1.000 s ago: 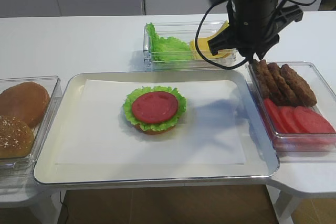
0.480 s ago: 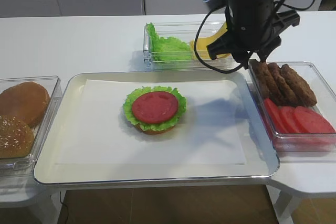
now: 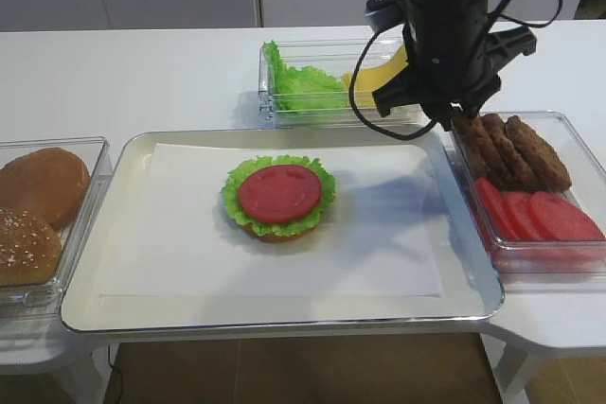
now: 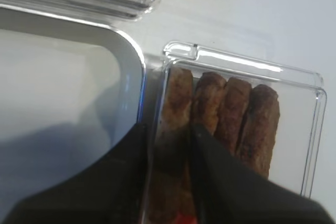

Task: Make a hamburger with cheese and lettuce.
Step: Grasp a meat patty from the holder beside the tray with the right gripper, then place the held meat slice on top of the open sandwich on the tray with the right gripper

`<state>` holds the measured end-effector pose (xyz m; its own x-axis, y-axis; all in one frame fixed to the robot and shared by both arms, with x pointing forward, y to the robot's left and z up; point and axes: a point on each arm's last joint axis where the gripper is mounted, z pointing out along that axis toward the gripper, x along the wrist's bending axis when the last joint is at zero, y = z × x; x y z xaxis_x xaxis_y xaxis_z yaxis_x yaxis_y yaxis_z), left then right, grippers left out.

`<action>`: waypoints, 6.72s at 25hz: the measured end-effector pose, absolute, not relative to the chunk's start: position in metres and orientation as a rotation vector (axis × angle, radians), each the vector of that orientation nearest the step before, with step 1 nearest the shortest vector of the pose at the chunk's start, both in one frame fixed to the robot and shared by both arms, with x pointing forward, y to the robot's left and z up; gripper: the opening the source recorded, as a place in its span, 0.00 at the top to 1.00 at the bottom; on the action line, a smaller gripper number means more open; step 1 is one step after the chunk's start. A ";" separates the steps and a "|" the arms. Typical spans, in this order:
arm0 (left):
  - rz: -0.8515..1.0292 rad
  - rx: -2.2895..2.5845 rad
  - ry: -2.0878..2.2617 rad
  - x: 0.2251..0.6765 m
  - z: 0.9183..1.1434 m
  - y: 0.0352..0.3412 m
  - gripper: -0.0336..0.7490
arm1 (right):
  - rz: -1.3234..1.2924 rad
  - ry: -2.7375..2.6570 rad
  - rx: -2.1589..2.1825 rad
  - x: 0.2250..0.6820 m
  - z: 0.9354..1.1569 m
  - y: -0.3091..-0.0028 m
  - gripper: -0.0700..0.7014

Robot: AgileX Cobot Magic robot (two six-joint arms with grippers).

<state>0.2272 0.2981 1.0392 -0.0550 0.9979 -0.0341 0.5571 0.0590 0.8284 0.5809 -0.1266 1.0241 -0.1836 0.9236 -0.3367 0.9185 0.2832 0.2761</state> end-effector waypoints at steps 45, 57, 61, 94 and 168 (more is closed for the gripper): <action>0.863 1.569 1.689 0.227 1.039 0.298 0.44 | 0.313 2.065 1.675 0.548 1.103 -0.141 0.74; 0.863 1.569 1.689 0.227 1.039 0.298 0.44 | 0.382 2.147 1.632 0.534 1.120 -0.133 0.74; 0.863 1.569 1.689 0.227 1.039 0.298 0.44 | 0.407 2.202 1.519 0.520 1.122 -0.109 0.74; 0.863 1.569 1.689 0.227 1.039 0.298 0.44 | 0.268 2.349 1.042 0.493 1.061 0.013 0.74; 0.863 1.569 1.689 0.227 1.039 0.298 0.44 | 0.236 2.378 1.009 0.495 1.043 0.022 0.45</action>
<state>0.2272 0.2981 1.0392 -0.0550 0.9979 -0.0341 0.5571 0.0590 0.8284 0.4951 0.0220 1.0431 -0.5731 0.7085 -0.4119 0.6138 0.7041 0.3571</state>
